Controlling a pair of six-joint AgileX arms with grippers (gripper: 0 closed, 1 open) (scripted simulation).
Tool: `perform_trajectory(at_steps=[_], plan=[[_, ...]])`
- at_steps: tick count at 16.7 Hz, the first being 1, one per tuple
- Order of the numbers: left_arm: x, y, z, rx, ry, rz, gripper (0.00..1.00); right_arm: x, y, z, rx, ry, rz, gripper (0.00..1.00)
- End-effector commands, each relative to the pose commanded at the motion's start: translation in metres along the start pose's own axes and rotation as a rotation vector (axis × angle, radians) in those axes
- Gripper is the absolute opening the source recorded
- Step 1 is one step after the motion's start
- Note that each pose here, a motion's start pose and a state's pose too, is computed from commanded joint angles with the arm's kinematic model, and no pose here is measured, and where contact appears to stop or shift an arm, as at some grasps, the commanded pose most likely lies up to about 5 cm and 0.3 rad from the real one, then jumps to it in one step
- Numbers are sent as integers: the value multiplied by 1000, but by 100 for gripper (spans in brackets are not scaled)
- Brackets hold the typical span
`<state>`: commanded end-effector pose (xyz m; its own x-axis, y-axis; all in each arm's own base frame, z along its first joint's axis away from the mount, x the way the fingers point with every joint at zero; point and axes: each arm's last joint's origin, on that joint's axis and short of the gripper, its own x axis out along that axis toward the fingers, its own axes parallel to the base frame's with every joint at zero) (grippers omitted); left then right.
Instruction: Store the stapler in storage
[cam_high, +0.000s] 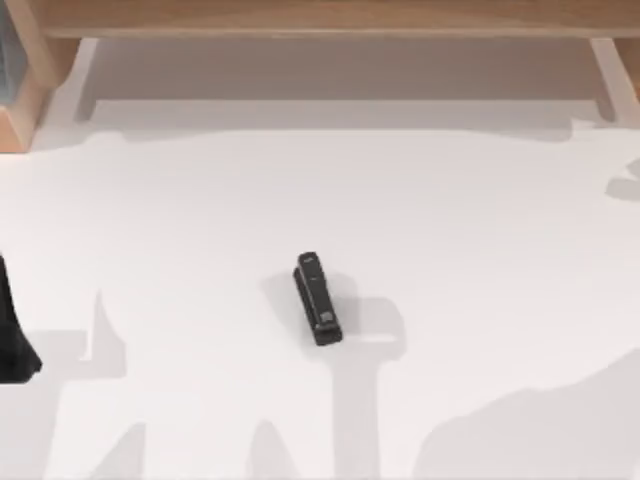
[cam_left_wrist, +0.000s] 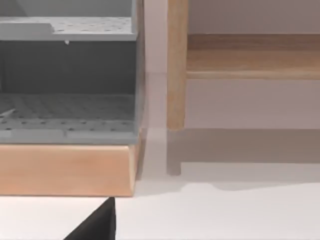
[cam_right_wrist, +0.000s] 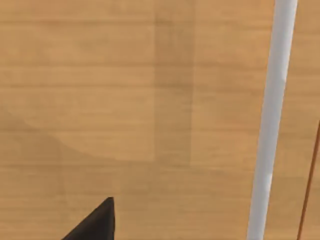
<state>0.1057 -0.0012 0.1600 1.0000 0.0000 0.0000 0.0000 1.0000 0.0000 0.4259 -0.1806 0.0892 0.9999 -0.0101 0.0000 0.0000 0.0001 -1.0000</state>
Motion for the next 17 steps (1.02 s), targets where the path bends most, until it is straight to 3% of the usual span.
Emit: perform_trajectory(at_steps=[5,17], plan=[[0,0,0,0,0,0,100,2,0,0,0,0,0,100],[0,0,0,0,0,0,100,2,0,0,0,0,0,10]])
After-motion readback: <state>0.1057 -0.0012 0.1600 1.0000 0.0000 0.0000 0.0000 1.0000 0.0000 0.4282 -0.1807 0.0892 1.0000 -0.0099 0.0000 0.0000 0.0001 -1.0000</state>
